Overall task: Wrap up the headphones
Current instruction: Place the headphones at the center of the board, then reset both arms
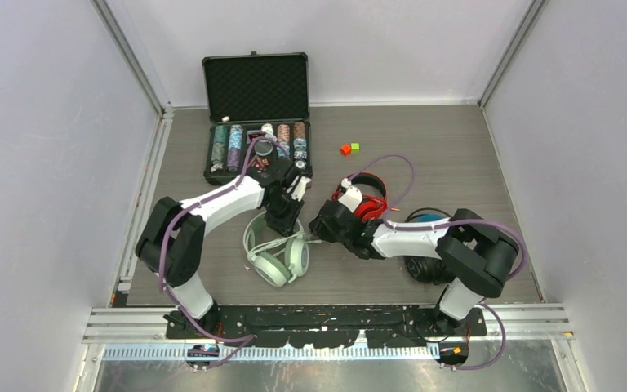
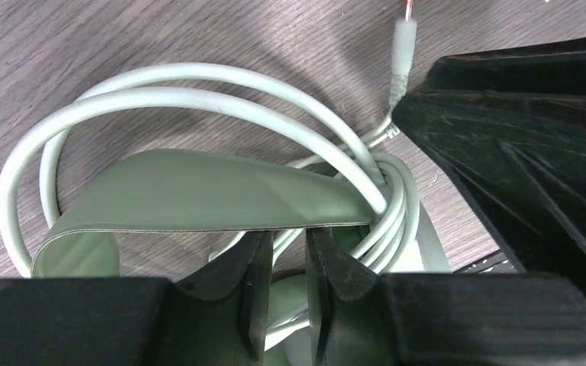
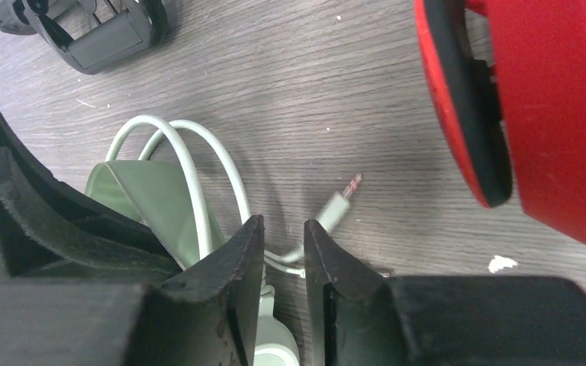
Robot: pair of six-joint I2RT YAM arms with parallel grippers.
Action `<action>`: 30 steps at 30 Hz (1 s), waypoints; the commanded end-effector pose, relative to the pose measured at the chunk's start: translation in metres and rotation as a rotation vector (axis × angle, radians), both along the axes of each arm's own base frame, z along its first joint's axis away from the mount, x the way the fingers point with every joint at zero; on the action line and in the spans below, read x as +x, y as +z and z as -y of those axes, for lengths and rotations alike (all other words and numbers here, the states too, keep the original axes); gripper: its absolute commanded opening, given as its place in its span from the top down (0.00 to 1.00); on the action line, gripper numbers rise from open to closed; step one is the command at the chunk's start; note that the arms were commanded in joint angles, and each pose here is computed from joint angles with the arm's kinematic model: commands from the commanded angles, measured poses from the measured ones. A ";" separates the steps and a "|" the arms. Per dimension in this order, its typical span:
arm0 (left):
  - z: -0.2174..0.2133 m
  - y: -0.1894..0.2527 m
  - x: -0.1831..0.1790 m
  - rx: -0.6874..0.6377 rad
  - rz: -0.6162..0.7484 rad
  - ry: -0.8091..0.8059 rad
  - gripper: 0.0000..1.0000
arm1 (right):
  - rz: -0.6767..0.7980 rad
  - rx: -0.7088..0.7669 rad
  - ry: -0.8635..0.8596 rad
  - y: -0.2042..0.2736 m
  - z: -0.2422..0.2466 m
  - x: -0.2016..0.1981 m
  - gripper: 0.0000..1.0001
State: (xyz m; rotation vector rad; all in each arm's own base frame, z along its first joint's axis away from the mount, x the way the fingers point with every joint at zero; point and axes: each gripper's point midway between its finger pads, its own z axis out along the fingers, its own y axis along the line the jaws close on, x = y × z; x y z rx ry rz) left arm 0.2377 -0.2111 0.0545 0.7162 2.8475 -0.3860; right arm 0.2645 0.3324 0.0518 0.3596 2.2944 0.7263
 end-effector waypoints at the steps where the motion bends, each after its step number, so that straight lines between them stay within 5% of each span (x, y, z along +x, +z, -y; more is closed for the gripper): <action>1: 0.005 0.008 0.003 -0.023 0.028 0.009 0.76 | 0.067 0.037 -0.060 0.043 0.005 0.012 0.66; 8: 0.003 0.059 0.013 -0.021 0.096 0.012 0.69 | 0.096 -0.008 -0.083 0.081 0.034 0.002 0.47; 14: 0.016 0.153 0.031 -0.158 0.279 0.037 0.60 | 0.235 -0.072 -0.102 0.150 0.083 -0.008 0.24; 19: 0.023 0.252 0.032 -0.390 0.505 0.103 0.38 | 0.373 -0.115 -0.139 0.228 0.130 -0.018 0.21; 21: 0.020 0.286 0.028 -0.474 0.593 0.128 0.05 | 0.430 -0.127 -0.135 0.259 0.146 -0.025 0.21; 22: 0.017 0.301 0.025 -0.514 0.637 0.144 0.01 | 0.452 -0.134 -0.137 0.271 0.155 -0.028 0.21; 30: -0.022 0.369 -0.007 -0.721 0.897 0.255 0.00 | 0.518 -0.080 -0.115 0.331 0.199 -0.064 0.20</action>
